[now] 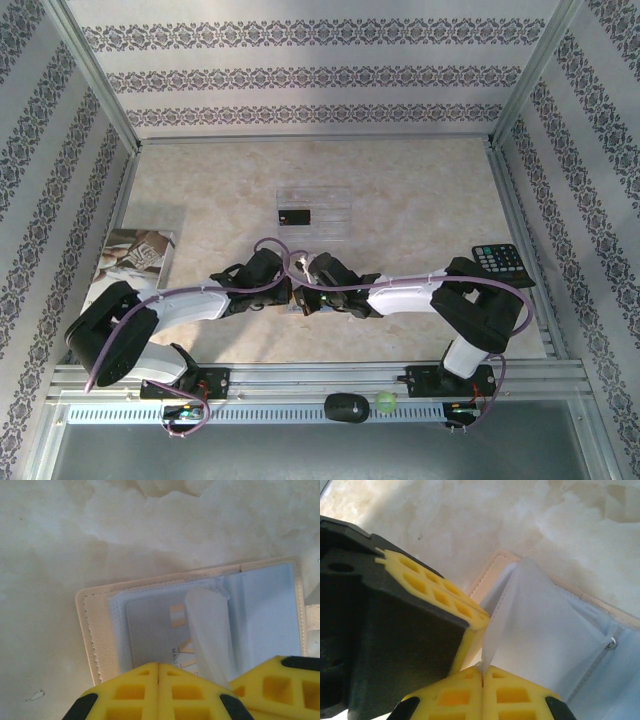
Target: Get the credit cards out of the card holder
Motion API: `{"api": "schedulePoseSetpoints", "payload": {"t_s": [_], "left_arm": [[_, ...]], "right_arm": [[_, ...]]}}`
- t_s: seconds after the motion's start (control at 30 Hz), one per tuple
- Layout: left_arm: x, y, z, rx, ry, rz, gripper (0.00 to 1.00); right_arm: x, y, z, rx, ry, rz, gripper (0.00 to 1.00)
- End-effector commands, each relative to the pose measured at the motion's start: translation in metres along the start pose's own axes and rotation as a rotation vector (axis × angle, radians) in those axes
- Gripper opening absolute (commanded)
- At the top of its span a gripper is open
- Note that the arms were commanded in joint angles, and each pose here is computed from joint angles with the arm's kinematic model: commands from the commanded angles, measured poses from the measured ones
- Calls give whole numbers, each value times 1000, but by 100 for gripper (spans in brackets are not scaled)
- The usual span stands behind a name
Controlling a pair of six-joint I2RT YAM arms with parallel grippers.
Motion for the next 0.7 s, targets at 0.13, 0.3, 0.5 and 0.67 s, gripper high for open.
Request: {"api": "schedulePoseSetpoints", "payload": {"t_s": [0.13,0.3,0.5,0.67], "left_arm": [[11,19,8,24,-68,137,0],[8,16,6,38,-59,127,0],[-7,3,-4,57,-16,67,19],[-18,-8,-25,122,5,47,25]], "right_arm": [[-28,-2,-18,100,163,-132,8],[-43,4,-41,191,375,-188,26],[-65,0,-47,217,476,-267,38],[-92,-16,-34,161,404,-353,43]]}}
Point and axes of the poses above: each hand's point on the last joint's axis, 136 mm out from that joint toward the fingers, its own x axis out along the fingers, its own z axis along the line the jaws close on, y = z × x, the point moved 8 cm from there along -x, back along the fingers, and after that the axes turned 9 degrees about x, right-handed, at the moved point
